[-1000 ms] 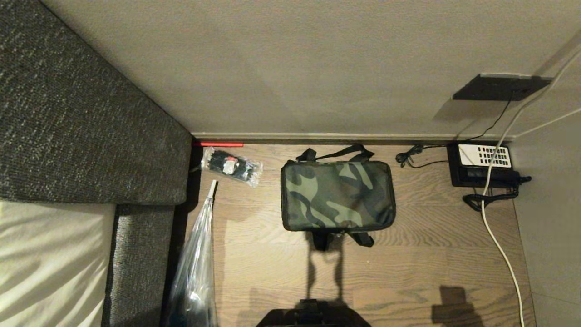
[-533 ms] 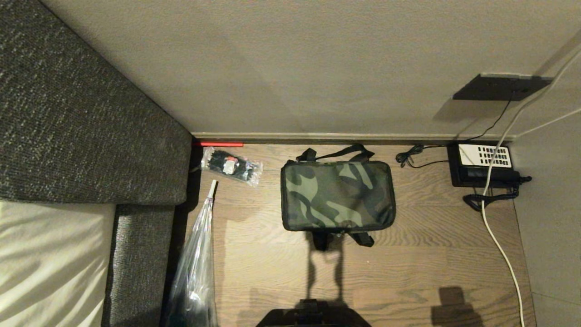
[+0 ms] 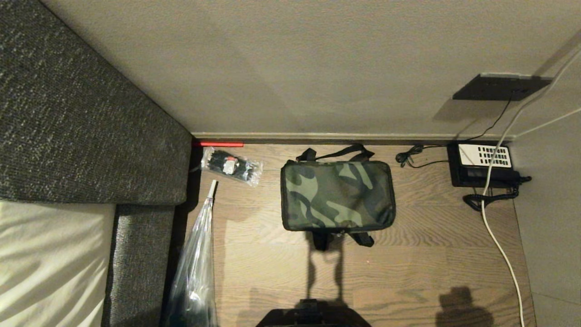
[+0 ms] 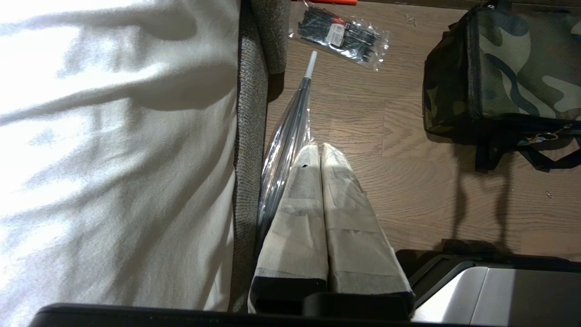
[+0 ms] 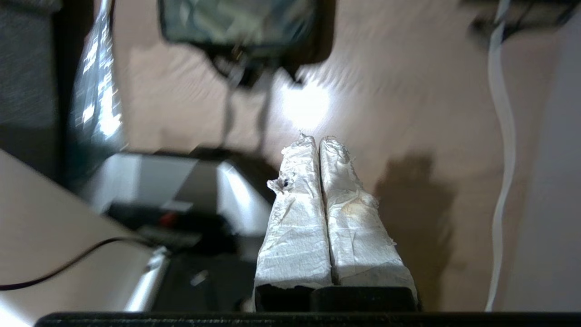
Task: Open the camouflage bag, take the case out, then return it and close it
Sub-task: Open the top of the storage box
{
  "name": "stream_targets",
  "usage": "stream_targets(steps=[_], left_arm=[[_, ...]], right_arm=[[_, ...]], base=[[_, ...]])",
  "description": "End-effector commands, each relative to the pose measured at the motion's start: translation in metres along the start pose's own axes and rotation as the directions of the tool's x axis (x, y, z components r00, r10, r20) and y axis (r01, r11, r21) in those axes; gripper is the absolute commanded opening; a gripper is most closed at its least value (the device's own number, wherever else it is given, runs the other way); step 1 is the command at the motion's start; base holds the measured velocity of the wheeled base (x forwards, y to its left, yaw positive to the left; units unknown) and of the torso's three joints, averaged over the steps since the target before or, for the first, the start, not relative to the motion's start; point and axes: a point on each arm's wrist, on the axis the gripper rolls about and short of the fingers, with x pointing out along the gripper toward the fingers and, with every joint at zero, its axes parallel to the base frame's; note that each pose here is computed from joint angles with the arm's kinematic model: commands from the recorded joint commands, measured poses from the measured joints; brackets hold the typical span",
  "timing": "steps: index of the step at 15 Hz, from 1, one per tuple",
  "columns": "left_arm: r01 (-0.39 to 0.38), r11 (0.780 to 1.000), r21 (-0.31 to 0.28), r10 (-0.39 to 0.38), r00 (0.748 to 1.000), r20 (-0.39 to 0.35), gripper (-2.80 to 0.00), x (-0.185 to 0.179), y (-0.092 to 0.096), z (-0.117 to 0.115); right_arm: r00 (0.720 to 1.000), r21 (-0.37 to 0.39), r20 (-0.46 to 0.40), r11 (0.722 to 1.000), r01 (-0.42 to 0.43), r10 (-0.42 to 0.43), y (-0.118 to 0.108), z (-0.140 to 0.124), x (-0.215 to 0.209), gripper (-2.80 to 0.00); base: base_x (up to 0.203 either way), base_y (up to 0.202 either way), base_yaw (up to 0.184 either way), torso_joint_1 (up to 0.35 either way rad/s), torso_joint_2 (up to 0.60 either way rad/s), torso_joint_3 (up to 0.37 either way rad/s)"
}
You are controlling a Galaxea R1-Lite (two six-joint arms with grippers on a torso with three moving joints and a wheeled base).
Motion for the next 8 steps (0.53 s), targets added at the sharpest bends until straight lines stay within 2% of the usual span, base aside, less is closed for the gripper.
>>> stream_targets(steps=[1,2,3,4,5,6,8], left_arm=[[-0.001,1.000,-0.001,0.001,1.000,-0.003,-2.80,0.000,0.000,0.000],[-0.001,1.000,-0.001,0.001,1.000,-0.002,-2.80,0.000,0.000,0.000],[-0.001,1.000,-0.001,0.001,1.000,-0.003,-2.80,0.000,0.000,0.000],[-0.001,1.000,-0.001,0.001,1.000,-0.003,-2.80,0.000,0.000,0.000],[-0.001,1.000,0.001,0.001,1.000,-0.001,-2.80,0.000,0.000,0.000],[-0.001,1.000,-0.001,0.001,1.000,-0.002,-2.80,0.000,0.000,0.000],[-0.001,1.000,0.001,0.001,1.000,-0.003,-2.80,0.000,0.000,0.000]], right_arm=[[0.963,0.074,-0.268,0.997,0.001,0.019,-0.007,0.046,0.048,-2.80],[0.925,0.101,-0.378,0.995,0.008,0.031,-0.012,0.058,0.074,-2.80],[0.870,0.126,-0.491,0.992,0.020,0.045,-0.018,0.068,0.108,-2.80],[0.813,0.145,-0.579,0.989,0.028,0.062,-0.024,0.072,0.145,-2.80],[0.778,0.154,-0.623,0.988,0.025,0.078,-0.029,0.072,0.176,-2.80],[0.758,0.157,-0.645,0.988,0.012,0.093,-0.032,0.070,0.212,-2.80],[0.756,0.142,-0.647,0.990,-0.011,0.101,-0.031,0.057,0.278,-2.80]], base=[[0.000,0.000,0.000,0.000,0.00,0.000],[0.000,0.000,0.000,0.000,0.00,0.000],[0.000,0.000,0.000,0.000,0.00,0.000],[0.000,0.000,0.000,0.000,0.00,0.000],[0.000,0.000,0.000,0.000,0.00,0.000],[0.000,0.000,0.000,0.000,0.00,0.000],[0.000,0.000,0.000,0.000,0.00,0.000]])
